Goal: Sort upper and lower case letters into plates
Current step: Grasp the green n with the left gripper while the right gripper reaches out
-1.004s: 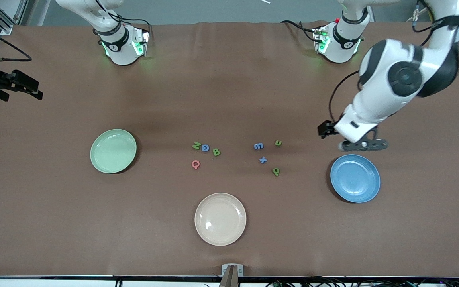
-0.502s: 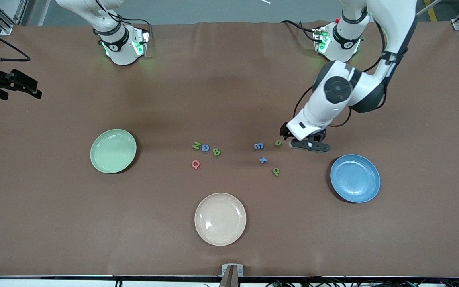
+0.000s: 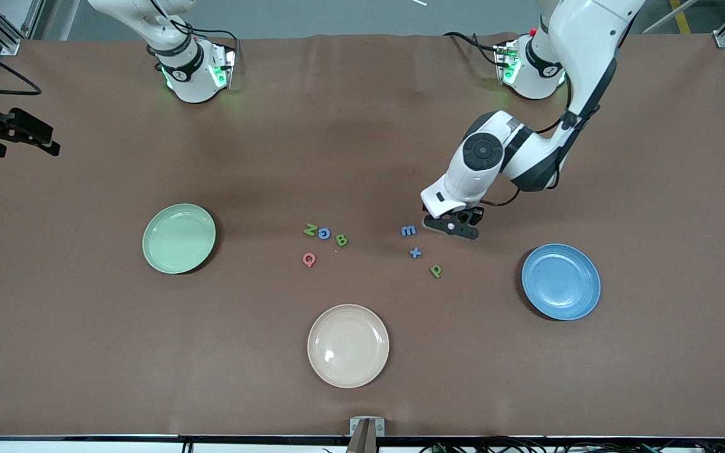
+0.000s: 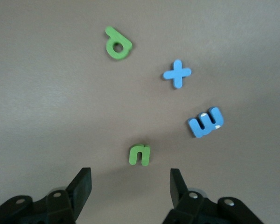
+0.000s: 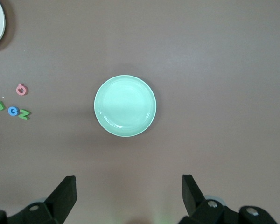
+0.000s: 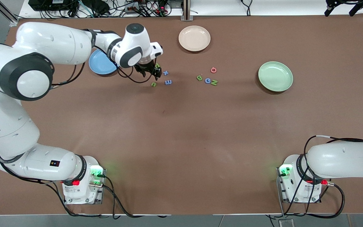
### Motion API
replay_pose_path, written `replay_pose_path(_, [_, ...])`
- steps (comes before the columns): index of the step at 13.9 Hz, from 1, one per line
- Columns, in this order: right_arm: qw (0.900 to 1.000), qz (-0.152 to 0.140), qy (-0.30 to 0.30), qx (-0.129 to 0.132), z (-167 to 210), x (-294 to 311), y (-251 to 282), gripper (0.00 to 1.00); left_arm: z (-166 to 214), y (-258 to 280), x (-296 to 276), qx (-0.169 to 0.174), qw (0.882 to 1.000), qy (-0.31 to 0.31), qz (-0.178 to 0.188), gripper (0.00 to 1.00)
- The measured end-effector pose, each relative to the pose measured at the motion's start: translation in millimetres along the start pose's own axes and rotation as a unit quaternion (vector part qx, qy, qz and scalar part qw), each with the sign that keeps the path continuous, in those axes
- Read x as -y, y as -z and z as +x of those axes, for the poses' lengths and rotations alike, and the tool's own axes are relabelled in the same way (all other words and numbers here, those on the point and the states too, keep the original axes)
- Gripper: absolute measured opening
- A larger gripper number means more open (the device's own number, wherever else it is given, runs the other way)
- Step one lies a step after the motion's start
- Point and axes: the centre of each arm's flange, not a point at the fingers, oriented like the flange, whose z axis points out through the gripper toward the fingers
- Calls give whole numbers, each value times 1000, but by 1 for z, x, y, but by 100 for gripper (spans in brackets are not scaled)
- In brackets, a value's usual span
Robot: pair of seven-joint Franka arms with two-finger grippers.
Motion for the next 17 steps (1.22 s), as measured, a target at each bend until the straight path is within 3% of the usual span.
replay_pose_path(4, [1000, -2, -4, -1, 23, -5, -19, 100, 0, -21, -1, -2, 1000, -8, -3, 70])
replay_pose_path(7, [1000, -2, -6, 20, 54, 7, -52, 100, -2, -37, -3, 1, 1000, -7, -12, 67])
replay_pose_path(10, [998, 17, -44, 31, 67, 49, -72, 100, -2, -42, -2, 5, 1000, -6, -13, 58])
replay_pose_path(13, [997, 39, -71, 19, 81, 95, -104, 100, -3, -46, -2, 8, 1000, -6, -14, 52])
replay_pose_path(17, [995, 33, -87, 28, 89, 165, -180, 100, -3, -49, -1, 11, 1000, -4, -14, 42])
